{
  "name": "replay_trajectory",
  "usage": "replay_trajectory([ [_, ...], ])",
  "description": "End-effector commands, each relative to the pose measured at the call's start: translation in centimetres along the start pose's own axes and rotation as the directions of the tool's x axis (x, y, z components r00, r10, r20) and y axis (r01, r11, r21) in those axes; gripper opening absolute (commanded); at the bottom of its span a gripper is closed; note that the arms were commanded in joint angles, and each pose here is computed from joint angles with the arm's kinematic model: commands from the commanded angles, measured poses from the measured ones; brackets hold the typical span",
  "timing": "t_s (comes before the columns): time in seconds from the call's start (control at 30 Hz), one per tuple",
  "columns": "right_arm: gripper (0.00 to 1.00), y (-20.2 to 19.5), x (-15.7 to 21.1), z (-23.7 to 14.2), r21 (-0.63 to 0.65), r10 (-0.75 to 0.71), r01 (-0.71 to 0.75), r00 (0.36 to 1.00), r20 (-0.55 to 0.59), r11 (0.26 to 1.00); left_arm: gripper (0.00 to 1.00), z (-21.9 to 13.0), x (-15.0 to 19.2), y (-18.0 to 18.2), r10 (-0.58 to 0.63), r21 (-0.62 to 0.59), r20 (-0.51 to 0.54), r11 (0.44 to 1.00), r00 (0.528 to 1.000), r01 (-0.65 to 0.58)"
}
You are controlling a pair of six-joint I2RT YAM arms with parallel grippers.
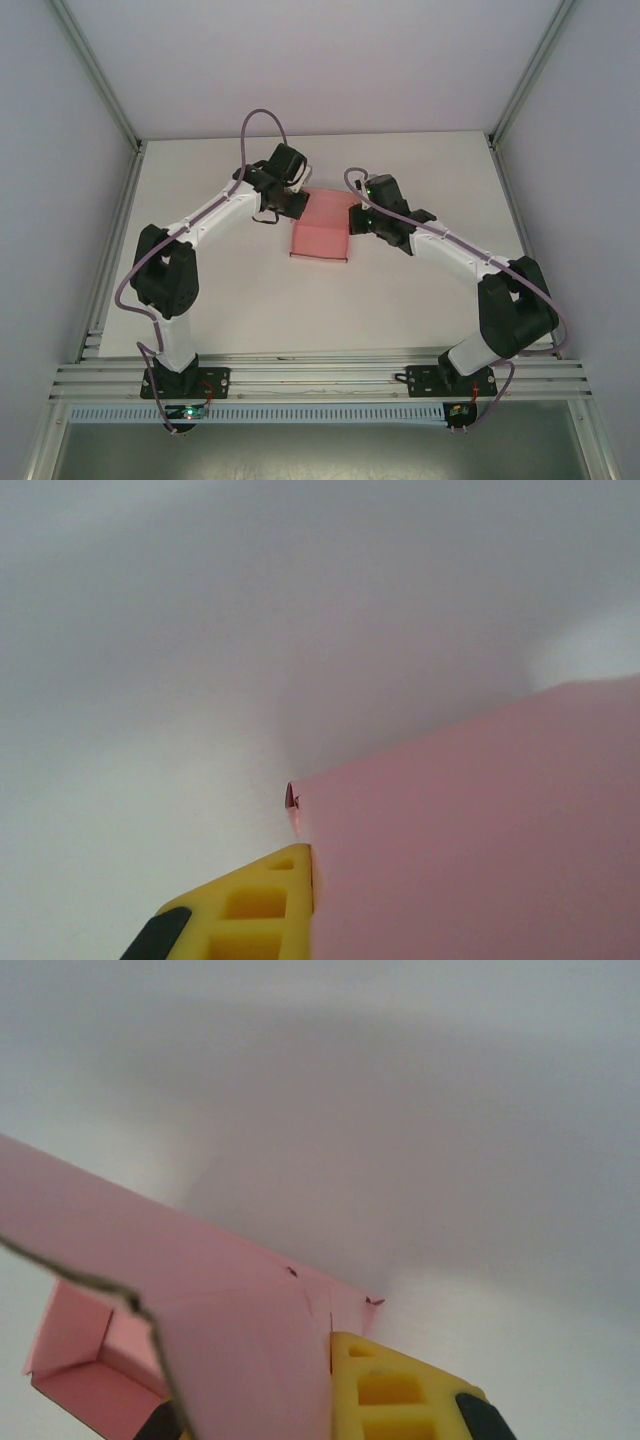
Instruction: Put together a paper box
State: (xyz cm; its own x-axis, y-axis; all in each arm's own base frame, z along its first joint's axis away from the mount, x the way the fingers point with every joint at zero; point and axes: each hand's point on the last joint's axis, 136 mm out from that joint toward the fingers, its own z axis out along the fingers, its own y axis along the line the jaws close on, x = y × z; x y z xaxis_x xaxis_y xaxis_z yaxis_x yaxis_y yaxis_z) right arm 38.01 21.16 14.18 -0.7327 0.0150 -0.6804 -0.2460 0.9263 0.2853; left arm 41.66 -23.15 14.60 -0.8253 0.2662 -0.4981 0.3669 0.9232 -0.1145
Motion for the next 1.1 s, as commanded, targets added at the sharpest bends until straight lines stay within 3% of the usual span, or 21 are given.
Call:
replay_trajectory([
  [0.0,0.02,0.5,-3.0,-0.6,-0.004,0.167,-0.168,0.974,0.153,0.986,0.0,-0.9,-1.7,-0.2,-0.191,0.003,0.118,0.981,0.974,0.192],
  [0.23,0.03,1.7,-2.7,-0.1,0.014,0.162,-0.169,0.964,0.21,0.986,0.0,-0.1,-1.0,-0.5,-0.31,0.022,0.164,0.95,0.936,0.311],
  [0.47,0.04,0.5,-1.1,0.4,0.12,0.026,-0.057,0.969,0.245,0.991,0.01,-0.1,-0.4,-1.0,-0.247,0.021,0.211,0.969,0.946,0.248],
  [0.67,0.05,0.1,0.8,1.0,0.096,0.004,-0.029,0.967,0.254,0.995,0.02,0.3,0.6,-1.9,-0.207,0.051,0.246,0.978,0.947,0.2],
  [0.9,0.06,-0.7,2.7,1.2,0.104,-0.013,-0.016,0.962,0.274,0.994,0.02,0.4,2.0,-1.5,-0.264,0.032,0.273,0.964,0.925,0.266],
  [1.07,0.04,0.4,4.1,1.3,0.072,-0.026,0.007,0.964,0.265,0.997,0.02,-0.2,1.3,-2.3,-0.344,0.091,0.311,0.939,0.886,0.333],
])
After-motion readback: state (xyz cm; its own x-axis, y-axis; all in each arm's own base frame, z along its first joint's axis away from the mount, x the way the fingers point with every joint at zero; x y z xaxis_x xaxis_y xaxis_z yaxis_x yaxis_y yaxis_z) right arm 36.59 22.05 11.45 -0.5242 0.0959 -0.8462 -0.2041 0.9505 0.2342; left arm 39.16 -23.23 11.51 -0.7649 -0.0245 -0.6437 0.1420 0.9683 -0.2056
